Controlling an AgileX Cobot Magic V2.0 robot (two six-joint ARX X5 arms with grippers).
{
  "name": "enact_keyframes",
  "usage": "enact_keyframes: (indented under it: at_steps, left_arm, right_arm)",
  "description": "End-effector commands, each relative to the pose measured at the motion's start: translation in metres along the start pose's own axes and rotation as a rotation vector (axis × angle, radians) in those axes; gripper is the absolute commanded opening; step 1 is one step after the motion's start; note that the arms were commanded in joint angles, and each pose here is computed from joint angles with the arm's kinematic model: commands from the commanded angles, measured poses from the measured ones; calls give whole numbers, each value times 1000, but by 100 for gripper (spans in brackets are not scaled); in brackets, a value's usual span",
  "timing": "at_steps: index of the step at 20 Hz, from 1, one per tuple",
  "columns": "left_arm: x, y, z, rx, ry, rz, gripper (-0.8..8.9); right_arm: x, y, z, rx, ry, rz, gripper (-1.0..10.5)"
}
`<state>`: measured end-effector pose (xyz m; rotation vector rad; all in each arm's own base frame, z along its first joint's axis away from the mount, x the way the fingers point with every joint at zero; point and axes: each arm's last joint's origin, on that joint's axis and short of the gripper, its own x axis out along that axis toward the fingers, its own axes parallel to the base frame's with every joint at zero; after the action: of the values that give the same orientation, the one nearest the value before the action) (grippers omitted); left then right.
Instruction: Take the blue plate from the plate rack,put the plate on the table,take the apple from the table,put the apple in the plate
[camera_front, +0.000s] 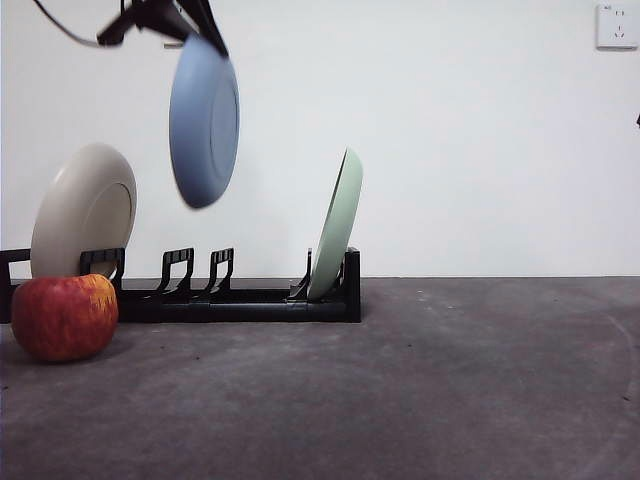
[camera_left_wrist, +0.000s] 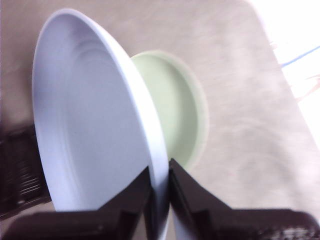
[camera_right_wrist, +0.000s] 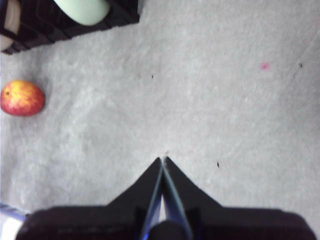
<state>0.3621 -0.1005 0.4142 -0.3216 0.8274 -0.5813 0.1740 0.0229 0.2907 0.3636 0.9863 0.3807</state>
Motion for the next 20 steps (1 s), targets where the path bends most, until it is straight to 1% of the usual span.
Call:
enact_keyframes:
  at_steps: [1, 3, 5, 8, 10, 13, 16, 20]
  left_arm:
    - [-23, -17, -1, 76, -34, -71, -8]
    - [-44, -36, -7, 158, -55, -124, -8]
    - [-61, -53, -16, 245, -62, -145, -8]
    - [-77, -72, -28, 311, -47, -165, -8]
    - [-83, -81, -37, 352, -27, -156, -8]
    - [-86, -98, -53, 408, 37, -97, -8]
    - [-80, -119, -70, 479, 94, -9, -8]
    - [-73, -152, -96, 588, 122, 149, -8]
  right_arm:
    - [0, 0, -1, -16, 17, 1, -1]
    - [0, 0, -3, -28, 35, -2, -1]
    - [0, 0, -4, -28, 48, -3, -1]
    - [0, 0, -6, -41, 60, 9, -1]
    - [-1, 1, -6, -43, 64, 41, -1]
    - [-1, 1, -8, -55, 84, 54, -1]
    - [-1, 1, -10, -80, 107, 59, -1]
    - [-1, 1, -12, -103, 123, 59, -1]
